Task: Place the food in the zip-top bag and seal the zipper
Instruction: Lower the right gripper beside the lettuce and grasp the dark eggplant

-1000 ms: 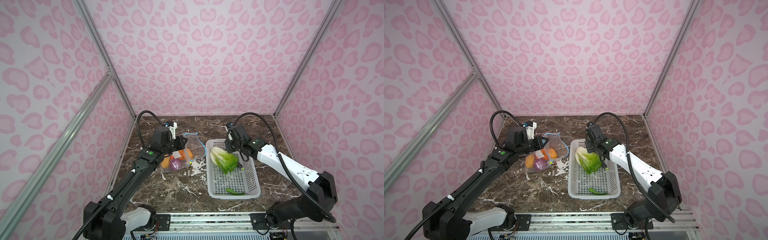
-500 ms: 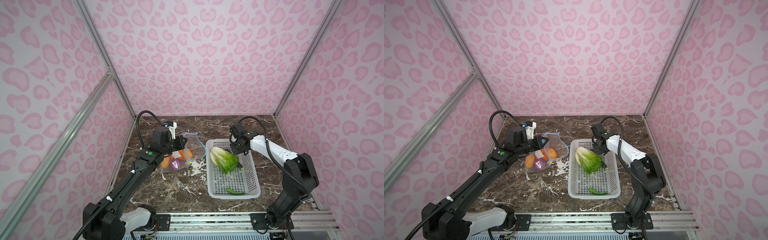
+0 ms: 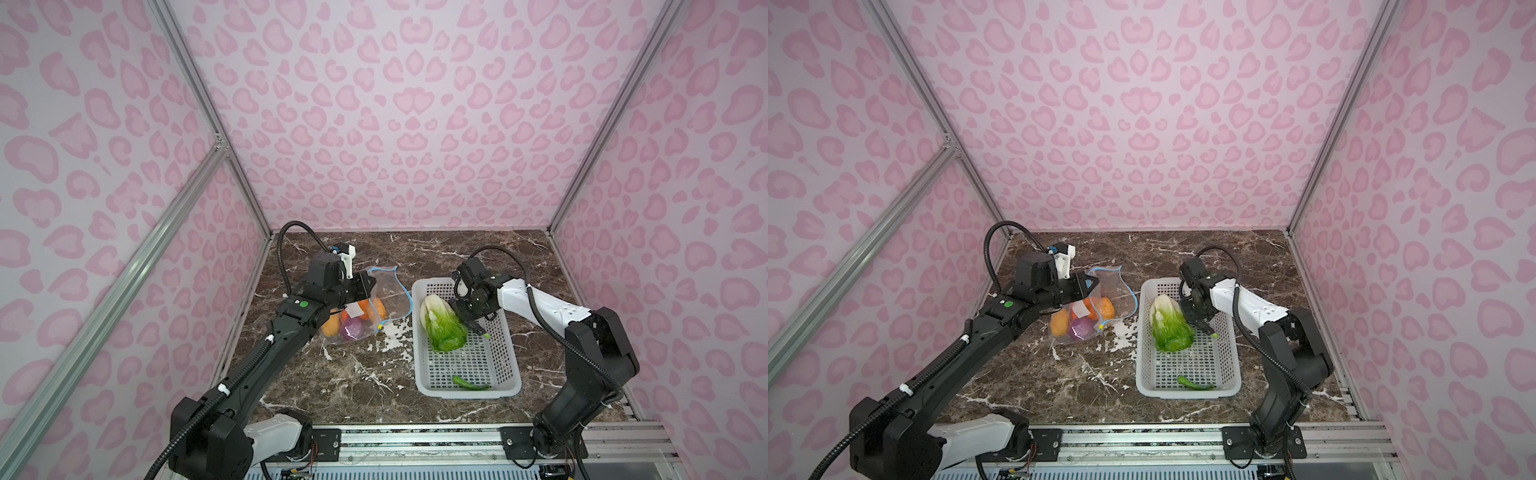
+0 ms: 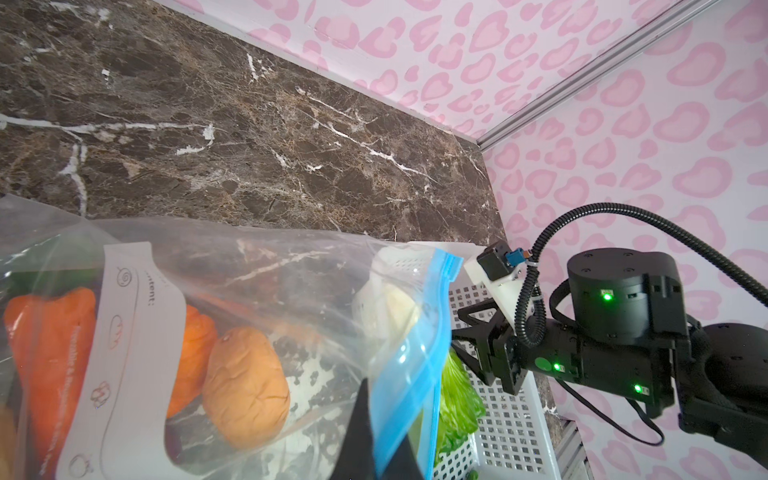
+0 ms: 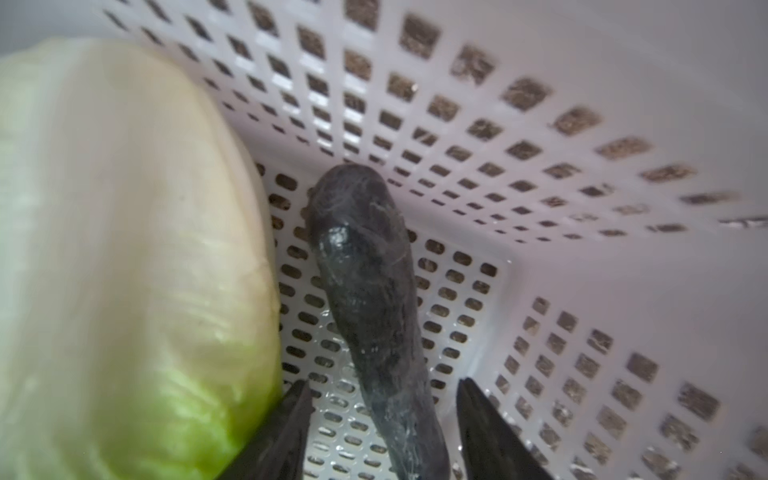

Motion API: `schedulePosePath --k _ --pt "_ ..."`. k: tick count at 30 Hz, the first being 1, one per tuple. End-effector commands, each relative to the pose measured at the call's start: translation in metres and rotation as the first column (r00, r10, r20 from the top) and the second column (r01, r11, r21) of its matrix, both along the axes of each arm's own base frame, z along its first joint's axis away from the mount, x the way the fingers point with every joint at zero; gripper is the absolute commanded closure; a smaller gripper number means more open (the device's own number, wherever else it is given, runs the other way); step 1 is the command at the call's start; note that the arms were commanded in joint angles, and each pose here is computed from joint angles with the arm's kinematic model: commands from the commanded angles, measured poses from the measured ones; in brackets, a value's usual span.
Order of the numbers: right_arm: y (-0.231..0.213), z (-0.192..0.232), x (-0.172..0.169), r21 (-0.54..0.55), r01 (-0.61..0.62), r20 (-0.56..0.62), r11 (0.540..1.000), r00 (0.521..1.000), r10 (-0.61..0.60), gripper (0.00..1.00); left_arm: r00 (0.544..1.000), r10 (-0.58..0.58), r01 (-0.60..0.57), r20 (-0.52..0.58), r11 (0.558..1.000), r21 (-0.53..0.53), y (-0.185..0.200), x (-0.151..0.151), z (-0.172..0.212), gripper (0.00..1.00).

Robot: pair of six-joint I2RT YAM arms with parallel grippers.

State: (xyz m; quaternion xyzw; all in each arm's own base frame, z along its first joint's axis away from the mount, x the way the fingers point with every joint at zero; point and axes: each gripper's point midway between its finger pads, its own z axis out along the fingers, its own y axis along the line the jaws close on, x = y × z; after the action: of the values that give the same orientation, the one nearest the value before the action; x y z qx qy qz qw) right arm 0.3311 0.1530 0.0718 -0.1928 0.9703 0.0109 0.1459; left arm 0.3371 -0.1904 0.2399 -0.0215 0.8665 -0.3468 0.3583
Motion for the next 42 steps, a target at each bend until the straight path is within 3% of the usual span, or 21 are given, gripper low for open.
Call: schedulePosePath --k 1,9,30,38,42 --pt "0.012 0.002 0.000 0.058 -0.031 0.013 0.998 0.999 0.031 0.30 1.000 0.004 -0.004 0.013 1.000 -0.006 -0.001 0.003 0.002 0.98" --pt "0.004 -0.008 0.005 0.004 -0.023 0.009 1.000 1.000 0.023 0.33 1.000 0.008 -0.008 0.014 1.000 -0.005 0.000 0.003 0.003 0.98" --pt "0.000 -0.038 0.038 -0.009 0.006 -0.022 1.000 1.000 -0.007 0.45 0.999 0.012 -0.012 0.032 1.000 -0.007 0.002 0.002 0.009 0.98" --pt "-0.005 -0.048 0.041 -0.018 0.048 -0.039 0.999 0.998 -0.049 0.53 0.999 0.013 -0.012 0.037 1.000 -0.008 0.002 0.001 0.010 0.98" --pt "-0.007 -0.044 0.042 -0.008 0.064 -0.023 0.998 0.998 -0.064 0.64 0.999 0.016 -0.015 0.039 1.000 -0.008 0.003 0.001 0.011 0.98"
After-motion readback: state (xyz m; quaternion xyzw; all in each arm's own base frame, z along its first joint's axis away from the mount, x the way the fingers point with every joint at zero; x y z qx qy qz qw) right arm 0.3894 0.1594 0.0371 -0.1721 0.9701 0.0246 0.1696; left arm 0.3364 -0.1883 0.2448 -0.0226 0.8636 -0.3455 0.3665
